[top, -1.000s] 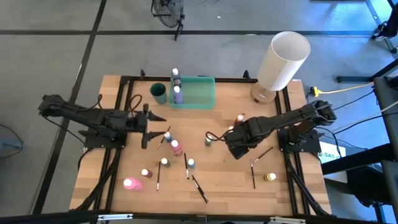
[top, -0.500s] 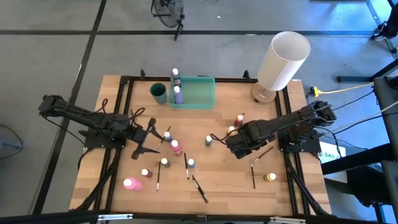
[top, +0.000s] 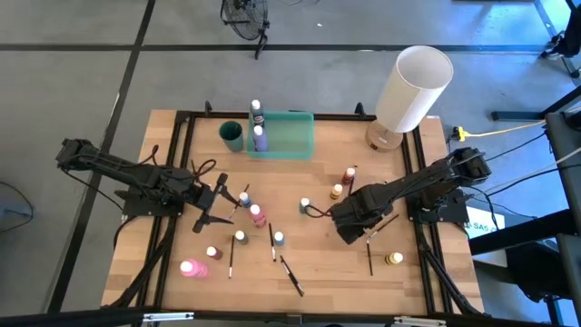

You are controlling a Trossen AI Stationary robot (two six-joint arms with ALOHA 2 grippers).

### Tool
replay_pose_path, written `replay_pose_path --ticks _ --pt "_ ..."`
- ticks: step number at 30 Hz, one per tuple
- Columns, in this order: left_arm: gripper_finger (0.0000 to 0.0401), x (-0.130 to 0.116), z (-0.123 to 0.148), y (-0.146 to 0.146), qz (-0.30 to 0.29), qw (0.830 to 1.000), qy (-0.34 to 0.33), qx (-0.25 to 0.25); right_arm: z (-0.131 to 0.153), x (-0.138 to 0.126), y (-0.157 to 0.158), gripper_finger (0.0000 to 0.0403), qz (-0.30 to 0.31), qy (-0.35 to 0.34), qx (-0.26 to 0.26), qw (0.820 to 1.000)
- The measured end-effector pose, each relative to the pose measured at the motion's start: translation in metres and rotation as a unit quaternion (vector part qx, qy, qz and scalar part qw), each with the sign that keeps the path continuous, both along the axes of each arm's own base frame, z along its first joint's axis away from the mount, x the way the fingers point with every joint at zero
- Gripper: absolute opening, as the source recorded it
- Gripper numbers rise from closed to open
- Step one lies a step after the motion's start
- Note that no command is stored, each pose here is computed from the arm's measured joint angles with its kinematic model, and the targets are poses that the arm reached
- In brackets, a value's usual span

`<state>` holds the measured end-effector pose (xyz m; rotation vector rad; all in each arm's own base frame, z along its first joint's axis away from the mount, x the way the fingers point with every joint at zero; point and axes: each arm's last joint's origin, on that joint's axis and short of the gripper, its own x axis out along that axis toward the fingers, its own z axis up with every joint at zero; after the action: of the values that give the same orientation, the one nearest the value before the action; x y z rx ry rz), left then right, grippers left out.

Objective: Pick & Place Paint Supplies
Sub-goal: Put the silver paintbrush into the green cup

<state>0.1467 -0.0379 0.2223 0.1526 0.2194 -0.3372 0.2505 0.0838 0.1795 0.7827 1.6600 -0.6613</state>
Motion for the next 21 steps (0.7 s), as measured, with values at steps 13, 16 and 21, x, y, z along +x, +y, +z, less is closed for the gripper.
replay_pose_path --ticks 13,16,21 --pt "0.0248 0.000 -0.001 0.000 0.002 1.000 0.007 -0.008 -0.013 -0.007 -0.001 0.0169 0.047 -0.001 -0.012 0.999" --pt "0.0247 0.000 -0.001 0.000 0.002 1.000 0.010 -0.007 -0.013 -0.002 0.001 0.0169 0.055 -0.033 -0.004 0.998" --pt "0.0248 -0.001 -0.002 0.000 0.002 1.000 0.016 -0.006 -0.015 -0.005 0.003 0.0169 0.056 -0.025 -0.003 0.998"
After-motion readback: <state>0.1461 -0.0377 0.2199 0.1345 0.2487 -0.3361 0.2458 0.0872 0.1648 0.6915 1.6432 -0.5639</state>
